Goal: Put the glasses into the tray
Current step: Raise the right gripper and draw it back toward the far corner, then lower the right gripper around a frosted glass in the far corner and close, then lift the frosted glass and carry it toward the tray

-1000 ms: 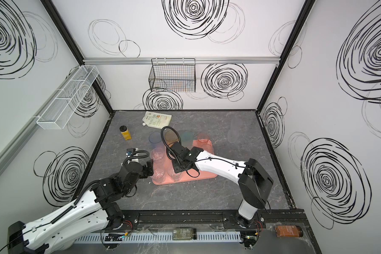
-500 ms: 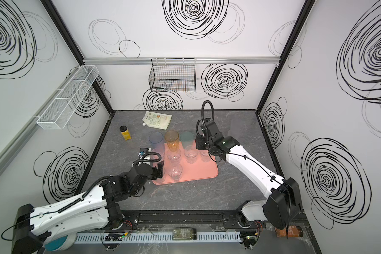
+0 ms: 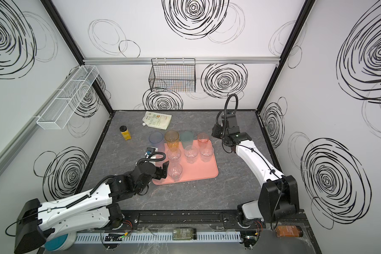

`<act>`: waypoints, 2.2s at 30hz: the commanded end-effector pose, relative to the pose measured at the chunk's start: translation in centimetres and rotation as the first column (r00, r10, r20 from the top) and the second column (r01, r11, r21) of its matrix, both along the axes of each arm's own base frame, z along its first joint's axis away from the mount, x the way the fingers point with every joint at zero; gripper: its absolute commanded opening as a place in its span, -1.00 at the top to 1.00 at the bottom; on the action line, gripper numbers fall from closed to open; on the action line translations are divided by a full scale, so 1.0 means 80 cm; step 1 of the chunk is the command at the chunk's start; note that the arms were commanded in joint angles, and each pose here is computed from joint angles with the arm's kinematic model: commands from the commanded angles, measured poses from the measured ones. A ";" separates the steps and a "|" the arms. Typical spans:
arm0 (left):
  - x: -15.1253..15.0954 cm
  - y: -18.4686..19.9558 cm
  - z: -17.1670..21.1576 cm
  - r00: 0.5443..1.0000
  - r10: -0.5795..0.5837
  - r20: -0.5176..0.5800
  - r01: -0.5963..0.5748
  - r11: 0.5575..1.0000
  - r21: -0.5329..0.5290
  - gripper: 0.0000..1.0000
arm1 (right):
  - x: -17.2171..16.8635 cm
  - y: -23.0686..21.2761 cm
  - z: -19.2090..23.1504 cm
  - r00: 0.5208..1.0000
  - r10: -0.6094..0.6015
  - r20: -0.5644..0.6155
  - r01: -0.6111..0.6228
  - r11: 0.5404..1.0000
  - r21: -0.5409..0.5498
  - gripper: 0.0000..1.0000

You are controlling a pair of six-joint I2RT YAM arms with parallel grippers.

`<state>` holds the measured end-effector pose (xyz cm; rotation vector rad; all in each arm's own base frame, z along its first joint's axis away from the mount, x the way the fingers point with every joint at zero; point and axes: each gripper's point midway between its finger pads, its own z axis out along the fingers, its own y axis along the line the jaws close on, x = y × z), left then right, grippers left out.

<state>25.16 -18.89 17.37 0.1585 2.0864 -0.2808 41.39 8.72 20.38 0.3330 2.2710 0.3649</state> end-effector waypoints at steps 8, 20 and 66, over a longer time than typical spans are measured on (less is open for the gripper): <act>0.053 -0.045 0.036 0.991 -0.126 0.036 0.128 0.990 -0.053 -0.92 | 0.067 -0.129 0.019 0.962 -0.270 0.044 0.272 0.961 -0.052 -0.10; 0.075 -0.094 0.015 0.976 -0.216 -0.019 0.215 0.976 -0.035 -0.92 | 0.151 -0.203 -0.051 0.926 -0.363 -0.102 0.361 0.932 -0.040 -0.09; 0.002 0.050 0.019 0.999 0.029 0.017 -0.028 0.999 -0.031 -0.92 | -0.068 0.053 0.058 0.991 0.133 0.034 -0.128 0.986 -0.107 0.97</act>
